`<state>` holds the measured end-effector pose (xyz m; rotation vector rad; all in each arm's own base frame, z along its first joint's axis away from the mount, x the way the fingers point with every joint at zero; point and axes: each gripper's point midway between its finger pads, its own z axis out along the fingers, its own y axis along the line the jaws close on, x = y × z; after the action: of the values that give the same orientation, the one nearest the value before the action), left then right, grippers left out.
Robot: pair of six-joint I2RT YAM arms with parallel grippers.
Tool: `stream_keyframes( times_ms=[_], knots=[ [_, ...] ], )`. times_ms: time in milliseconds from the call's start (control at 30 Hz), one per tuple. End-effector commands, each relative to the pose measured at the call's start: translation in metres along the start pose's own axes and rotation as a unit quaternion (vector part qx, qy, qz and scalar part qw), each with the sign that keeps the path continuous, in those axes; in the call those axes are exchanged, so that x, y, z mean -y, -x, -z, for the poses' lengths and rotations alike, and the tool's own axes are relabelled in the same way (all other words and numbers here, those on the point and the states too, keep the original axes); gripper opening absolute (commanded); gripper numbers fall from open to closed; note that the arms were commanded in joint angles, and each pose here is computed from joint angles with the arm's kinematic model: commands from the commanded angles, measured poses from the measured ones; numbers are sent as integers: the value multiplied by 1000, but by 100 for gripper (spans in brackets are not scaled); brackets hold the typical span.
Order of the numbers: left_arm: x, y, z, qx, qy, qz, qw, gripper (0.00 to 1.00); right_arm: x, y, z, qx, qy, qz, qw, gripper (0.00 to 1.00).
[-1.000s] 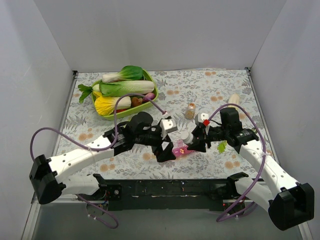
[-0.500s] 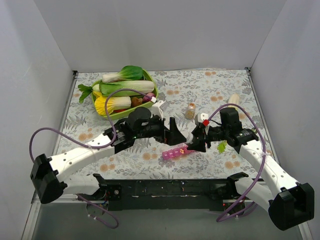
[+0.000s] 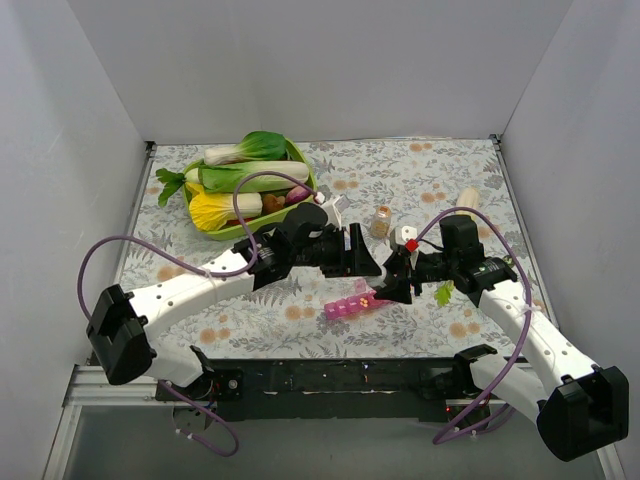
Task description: Sort the pills into containers
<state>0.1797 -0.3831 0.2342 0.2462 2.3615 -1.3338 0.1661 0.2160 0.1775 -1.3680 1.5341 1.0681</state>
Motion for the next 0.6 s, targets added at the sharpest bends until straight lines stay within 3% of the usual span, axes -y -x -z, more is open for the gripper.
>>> stream_keyframes(
  times_ms=[0,33,167,200,333,367,500,567],
  knots=[
    [10,4,3,-7,-7,-4,1000,56,2,9,1,14,-2,19,1000,1],
    [12,1,3,-14,-14,-20,1000,52,2,9,1,14,-2,19,1000,1],
    [21,-7,4,-47,-54,-101,992,19,1,10,1,16,0,19,1000,1],
    [24,-9,4,-52,-62,-128,988,17,1,10,1,15,0,18,1000,1],
    [19,-21,8,-81,-101,-278,952,14,0,10,1,16,3,18,1000,1],
    [15,-24,9,-88,-117,-343,928,14,-1,10,1,16,4,18,1000,1],
    [-2,-35,13,-122,-140,-463,867,21,-3,10,0,17,11,17,1000,1],
    [-12,-27,8,-120,-115,-491,855,33,-3,11,1,19,12,19,1000,1]
  ],
)
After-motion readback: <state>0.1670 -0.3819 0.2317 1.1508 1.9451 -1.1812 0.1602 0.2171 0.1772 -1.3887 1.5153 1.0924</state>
